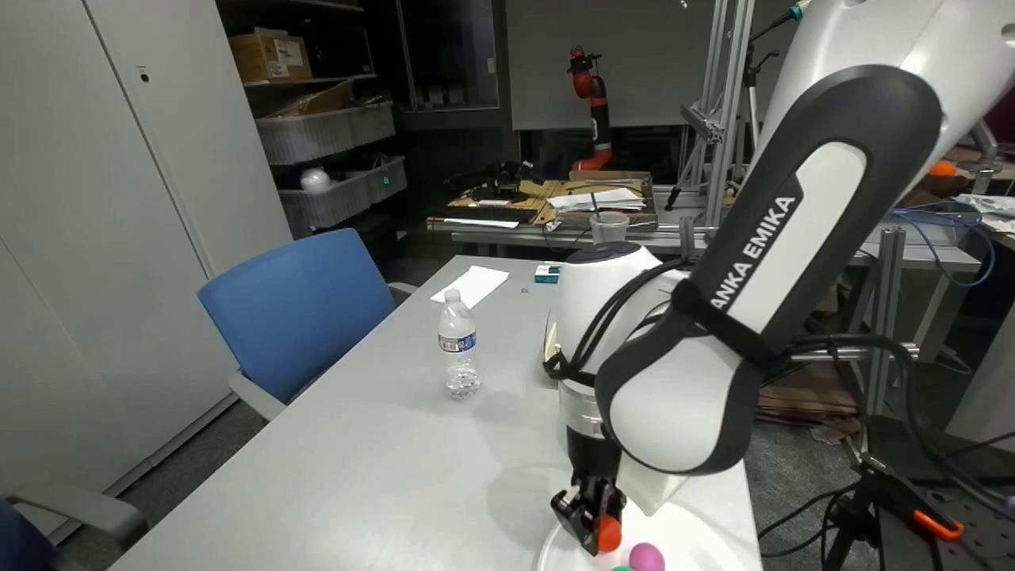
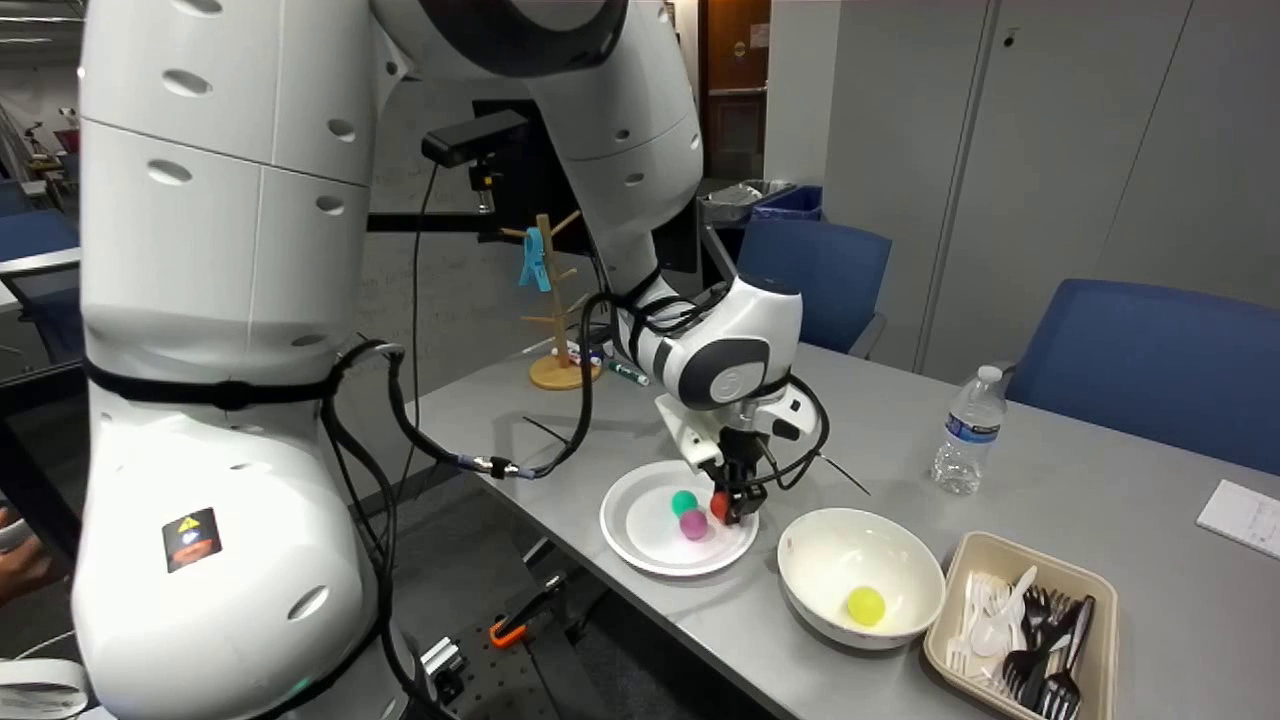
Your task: Remove the balls from the white plate and place them inside the white bowl
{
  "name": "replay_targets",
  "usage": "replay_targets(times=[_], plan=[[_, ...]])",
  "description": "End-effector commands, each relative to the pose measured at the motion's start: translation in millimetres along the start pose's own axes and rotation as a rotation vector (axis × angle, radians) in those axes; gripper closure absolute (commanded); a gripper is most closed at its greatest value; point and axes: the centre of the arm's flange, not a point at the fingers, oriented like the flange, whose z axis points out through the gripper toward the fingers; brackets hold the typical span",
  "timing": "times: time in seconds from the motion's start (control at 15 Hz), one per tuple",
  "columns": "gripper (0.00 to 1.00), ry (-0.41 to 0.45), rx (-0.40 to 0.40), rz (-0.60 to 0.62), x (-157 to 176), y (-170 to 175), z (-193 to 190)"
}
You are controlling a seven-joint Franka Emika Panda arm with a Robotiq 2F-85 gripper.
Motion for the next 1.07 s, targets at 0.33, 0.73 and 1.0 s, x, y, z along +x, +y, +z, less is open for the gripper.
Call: replay_targets(times=[0.33, 0.73, 1.0], plan=[[0.83, 0.027, -0.097, 0.035, 8, 19, -96], [0.83, 0.125, -0.129, 0.074, 29, 55, -121], [0.83, 0.145, -0.154, 0.126, 40, 94, -115]])
